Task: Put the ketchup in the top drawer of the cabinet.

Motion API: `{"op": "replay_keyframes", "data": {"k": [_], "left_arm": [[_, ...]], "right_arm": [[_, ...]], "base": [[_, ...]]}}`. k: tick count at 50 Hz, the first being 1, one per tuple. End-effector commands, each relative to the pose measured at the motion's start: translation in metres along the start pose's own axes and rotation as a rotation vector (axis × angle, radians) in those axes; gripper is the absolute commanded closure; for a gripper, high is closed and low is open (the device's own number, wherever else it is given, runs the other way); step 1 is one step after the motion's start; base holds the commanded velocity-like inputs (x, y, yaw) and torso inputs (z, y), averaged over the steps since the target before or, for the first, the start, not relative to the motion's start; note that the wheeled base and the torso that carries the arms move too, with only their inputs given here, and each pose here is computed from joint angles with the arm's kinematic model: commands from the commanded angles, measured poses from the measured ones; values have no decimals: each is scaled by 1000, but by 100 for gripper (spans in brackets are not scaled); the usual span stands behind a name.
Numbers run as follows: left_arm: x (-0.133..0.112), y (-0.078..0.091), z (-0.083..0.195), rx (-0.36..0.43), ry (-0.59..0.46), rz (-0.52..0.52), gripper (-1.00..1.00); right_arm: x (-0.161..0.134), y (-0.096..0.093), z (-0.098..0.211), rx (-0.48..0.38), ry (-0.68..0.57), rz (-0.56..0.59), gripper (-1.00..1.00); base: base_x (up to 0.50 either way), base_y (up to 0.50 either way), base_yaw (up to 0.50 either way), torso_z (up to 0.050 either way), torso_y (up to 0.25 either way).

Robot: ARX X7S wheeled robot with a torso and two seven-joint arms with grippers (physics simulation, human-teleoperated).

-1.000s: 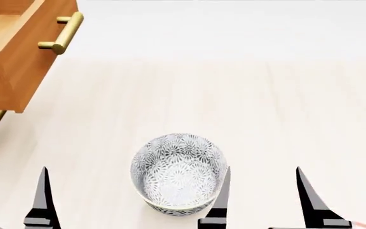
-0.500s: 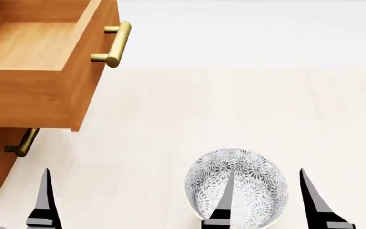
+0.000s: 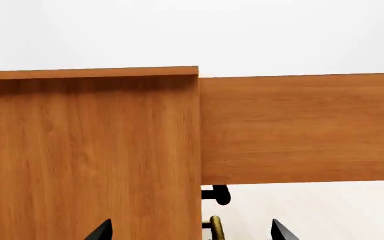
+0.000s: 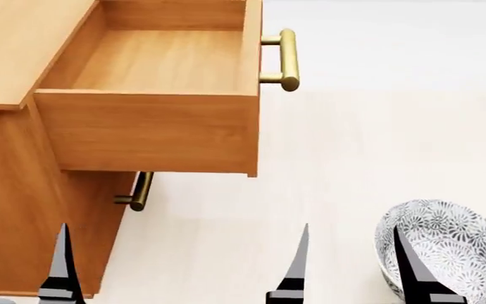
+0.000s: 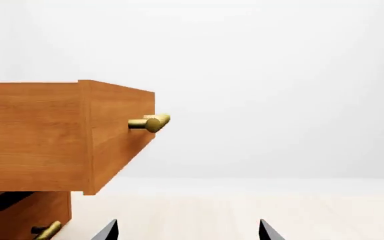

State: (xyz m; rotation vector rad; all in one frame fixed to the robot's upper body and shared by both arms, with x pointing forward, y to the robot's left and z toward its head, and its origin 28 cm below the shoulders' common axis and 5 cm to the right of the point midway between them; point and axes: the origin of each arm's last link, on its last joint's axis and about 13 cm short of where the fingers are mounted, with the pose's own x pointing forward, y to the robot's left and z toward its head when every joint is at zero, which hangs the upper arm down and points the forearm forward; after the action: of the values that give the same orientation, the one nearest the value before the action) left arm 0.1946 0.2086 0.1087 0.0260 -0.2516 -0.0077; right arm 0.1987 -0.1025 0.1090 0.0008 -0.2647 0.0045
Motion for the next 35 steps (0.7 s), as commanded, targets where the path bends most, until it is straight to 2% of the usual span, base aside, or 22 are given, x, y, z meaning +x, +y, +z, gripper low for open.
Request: {"op": "replay_keyframes", "data": {"k": [1, 5, 6, 8, 11, 12, 14, 18, 19, 20, 21, 35], "left_arm": [[0, 1, 0, 4, -1, 1, -100], [-1, 0, 1, 4, -3, -2, -100], [-1, 0, 1, 4, -3, -2, -100], [-1, 0, 1, 3, -4, -1, -100], [-1, 0, 1, 4, -2, -2, -100], [-1, 0, 1, 4, -2, -2, -100], [-2, 0, 1, 9, -2, -2, -100], [-2, 1, 1, 16, -1, -4, -100], [-4, 0, 2, 29, 0, 13, -100], [-4, 0, 2, 30, 0, 13, -100], [-3, 0, 1, 29, 0, 14, -100], [-5, 1, 1, 30, 1, 18, -100]], "right_arm": [[0, 0, -1, -3, 2, 0, -100], [-1, 1, -1, -6, -1, 1, -100], [-1, 0, 0, 27, -7, 13, -100], [0, 0, -1, 6, 7, -1, -100], [-1, -1, 0, 17, 0, 7, -100], [0, -1, 9, 14, -7, 9, -100], [-2, -9, 18, 41, -62, 58, -100], [-2, -20, 29, 12, -75, 75, -100], [4, -61, 42, -60, 1, 82, -100], [6, -96, 63, -174, -57, -24, -100], [7, -107, 70, -187, -83, -70, -100], [16, -131, 72, -186, -78, -123, -100]], "base": [[0, 500, 0, 0, 0], [0, 413, 0, 0, 0], [0, 0, 0, 0, 0], [0, 0, 0, 0, 0], [0, 0, 0, 0, 0], [0, 0, 0, 0, 0], [0, 0, 0, 0, 0], [0, 0, 0, 0, 0], [0, 0, 0, 0, 0], [0, 0, 0, 0, 0], [0, 0, 0, 0, 0], [0, 0, 0, 0, 0]]}}
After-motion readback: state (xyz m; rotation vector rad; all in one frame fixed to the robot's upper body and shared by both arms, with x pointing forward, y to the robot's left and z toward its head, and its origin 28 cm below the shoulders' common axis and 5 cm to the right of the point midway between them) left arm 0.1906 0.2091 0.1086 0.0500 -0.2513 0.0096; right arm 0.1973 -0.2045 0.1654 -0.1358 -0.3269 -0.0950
